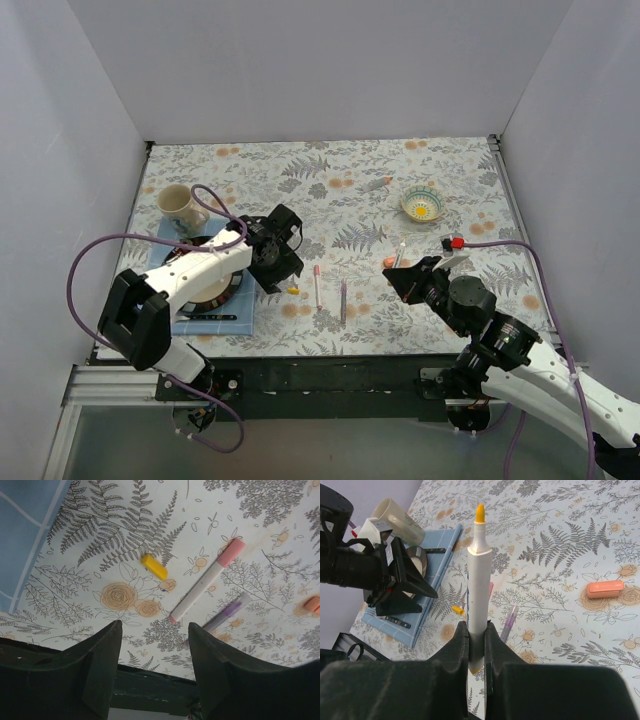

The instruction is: Insert the pens into the pen caps

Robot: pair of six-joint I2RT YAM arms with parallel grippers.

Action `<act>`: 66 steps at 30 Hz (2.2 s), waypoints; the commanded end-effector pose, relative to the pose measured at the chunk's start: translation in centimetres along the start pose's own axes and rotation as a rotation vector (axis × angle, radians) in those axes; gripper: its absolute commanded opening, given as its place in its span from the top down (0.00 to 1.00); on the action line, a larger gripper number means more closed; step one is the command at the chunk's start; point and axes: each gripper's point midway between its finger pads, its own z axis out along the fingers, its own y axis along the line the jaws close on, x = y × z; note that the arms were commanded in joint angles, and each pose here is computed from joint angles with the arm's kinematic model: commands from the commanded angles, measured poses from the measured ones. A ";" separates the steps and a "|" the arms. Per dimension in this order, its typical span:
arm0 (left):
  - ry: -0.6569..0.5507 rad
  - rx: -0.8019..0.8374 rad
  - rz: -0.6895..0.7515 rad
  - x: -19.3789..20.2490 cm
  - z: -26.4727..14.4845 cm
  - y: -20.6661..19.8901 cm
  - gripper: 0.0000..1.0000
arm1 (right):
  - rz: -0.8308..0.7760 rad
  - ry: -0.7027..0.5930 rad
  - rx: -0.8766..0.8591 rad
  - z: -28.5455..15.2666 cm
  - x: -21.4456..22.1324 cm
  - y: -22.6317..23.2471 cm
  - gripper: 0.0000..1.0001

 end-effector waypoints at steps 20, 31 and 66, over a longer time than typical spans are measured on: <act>0.078 -0.125 -0.831 -0.1 5.8 -2.4 0.47 | 0.013 -0.026 -0.019 -0.2 -0.3 0.1 0.99; 0.072 -0.183 -0.818 0.3 8.0 -1.2 0.54 | 0.004 -0.036 -0.006 -0.4 -0.4 -0.3 0.99; 0.031 -0.044 -0.531 -0.7 6.9 -1.8 1.00 | -0.026 0.094 -0.109 0.9 2.7 1.6 0.99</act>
